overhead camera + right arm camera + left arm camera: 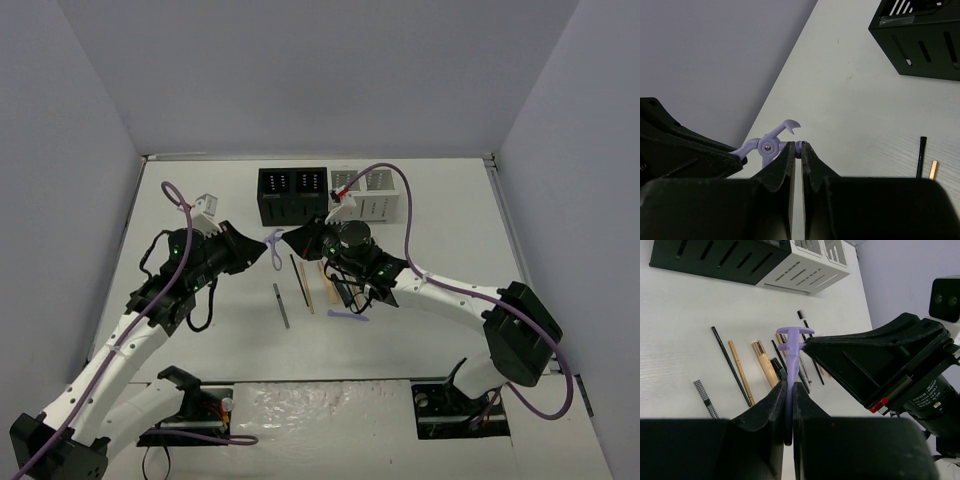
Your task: Organize the makeup
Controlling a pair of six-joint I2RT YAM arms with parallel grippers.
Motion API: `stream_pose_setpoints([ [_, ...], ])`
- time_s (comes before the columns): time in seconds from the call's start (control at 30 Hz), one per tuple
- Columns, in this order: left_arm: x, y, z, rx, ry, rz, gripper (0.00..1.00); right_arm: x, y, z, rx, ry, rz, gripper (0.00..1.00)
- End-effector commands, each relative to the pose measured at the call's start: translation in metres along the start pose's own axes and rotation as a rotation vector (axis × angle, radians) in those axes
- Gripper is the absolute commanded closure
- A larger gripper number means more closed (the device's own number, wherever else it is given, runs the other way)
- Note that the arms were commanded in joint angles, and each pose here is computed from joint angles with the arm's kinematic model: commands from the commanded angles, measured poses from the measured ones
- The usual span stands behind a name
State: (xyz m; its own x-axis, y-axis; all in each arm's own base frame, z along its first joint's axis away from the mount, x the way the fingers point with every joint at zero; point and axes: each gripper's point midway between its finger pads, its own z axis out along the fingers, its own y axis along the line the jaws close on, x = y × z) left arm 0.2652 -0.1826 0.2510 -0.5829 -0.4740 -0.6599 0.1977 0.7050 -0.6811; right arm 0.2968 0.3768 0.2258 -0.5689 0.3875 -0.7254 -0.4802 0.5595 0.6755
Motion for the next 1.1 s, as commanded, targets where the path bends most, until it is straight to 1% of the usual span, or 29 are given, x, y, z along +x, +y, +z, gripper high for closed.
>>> stream_pose_setpoints([
  [0.0, -0.036, -0.037, -0.005, 0.092, -0.095, 0.043, 1.0, -0.039, 0.035, -0.006, -0.1, -0.126, -0.026, 1.0],
  [0.03, -0.038, -0.037, -0.006, 0.086, -0.101, 0.053, 1.0, -0.04, 0.032, -0.007, -0.087, -0.125, -0.032, 0.96],
  [0.1, -0.039, -0.034, -0.006, 0.061, -0.093, 0.067, 1.0, -0.039, 0.029, -0.007, -0.069, -0.118, -0.041, 0.84],
  [0.13, -0.043, -0.033, -0.007, 0.038, -0.097, 0.085, 1.0, -0.04, 0.026, -0.009, -0.051, -0.109, -0.052, 0.75],
  [0.2, -0.053, -0.033, -0.006, 0.002, -0.105, 0.114, 1.0, -0.047, 0.022, -0.016, -0.012, -0.11, -0.08, 0.6],
  [0.27, -0.053, -0.024, 0.001, -0.052, -0.078, 0.141, 1.0, -0.05, 0.015, -0.023, 0.027, -0.096, -0.119, 0.43],
  [0.3, -0.056, -0.022, 0.004, -0.07, -0.07, 0.159, 1.0, -0.058, 0.013, -0.029, 0.052, -0.112, -0.137, 0.37],
  [0.33, -0.06, -0.023, 0.007, -0.083, -0.066, 0.181, 1.0, -0.067, 0.009, -0.035, 0.081, -0.13, -0.155, 0.31],
  [0.43, -0.081, -0.025, 0.015, -0.136, -0.063, 0.273, 1.0, -0.089, -0.007, -0.053, 0.177, -0.16, -0.214, 0.18],
  [0.5, -0.084, -0.013, 0.032, -0.199, -0.006, 0.34, 1.0, -0.097, -0.017, -0.071, 0.238, -0.154, -0.262, 0.14],
  [0.6, -0.104, -0.013, 0.048, -0.248, 0.029, 0.415, 1.0, -0.106, -0.027, -0.096, 0.298, -0.172, -0.302, 0.11],
  [0.63, -0.118, -0.018, 0.051, -0.252, 0.024, 0.482, 1.0, -0.11, -0.032, -0.106, 0.323, -0.184, -0.309, 0.11],
  [0.7, -0.131, -0.016, 0.064, -0.273, 0.056, 0.59, 1.0, -0.112, -0.038, -0.124, 0.346, -0.199, -0.316, 0.11],
  [0.77, -0.132, 0.001, 0.08, -0.321, 0.131, 0.683, 1.0, -0.109, -0.042, -0.138, 0.352, -0.205, -0.319, 0.11],
  [0.87, -0.149, 0.008, 0.106, -0.348, 0.194, 0.801, 1.0, -0.103, -0.046, -0.154, 0.352, -0.207, -0.317, 0.11],
  [0.97, -0.155, 0.013, 0.124, -0.354, 0.263, 0.882, 1.0, -0.096, -0.047, -0.162, 0.339, -0.192, -0.324, 0.1],
  [1.07, -0.157, 0.02, 0.137, -0.365, 0.316, 0.931, 1.0, -0.093, -0.048, -0.167, 0.339, -0.18, -0.337, 0.1],
])
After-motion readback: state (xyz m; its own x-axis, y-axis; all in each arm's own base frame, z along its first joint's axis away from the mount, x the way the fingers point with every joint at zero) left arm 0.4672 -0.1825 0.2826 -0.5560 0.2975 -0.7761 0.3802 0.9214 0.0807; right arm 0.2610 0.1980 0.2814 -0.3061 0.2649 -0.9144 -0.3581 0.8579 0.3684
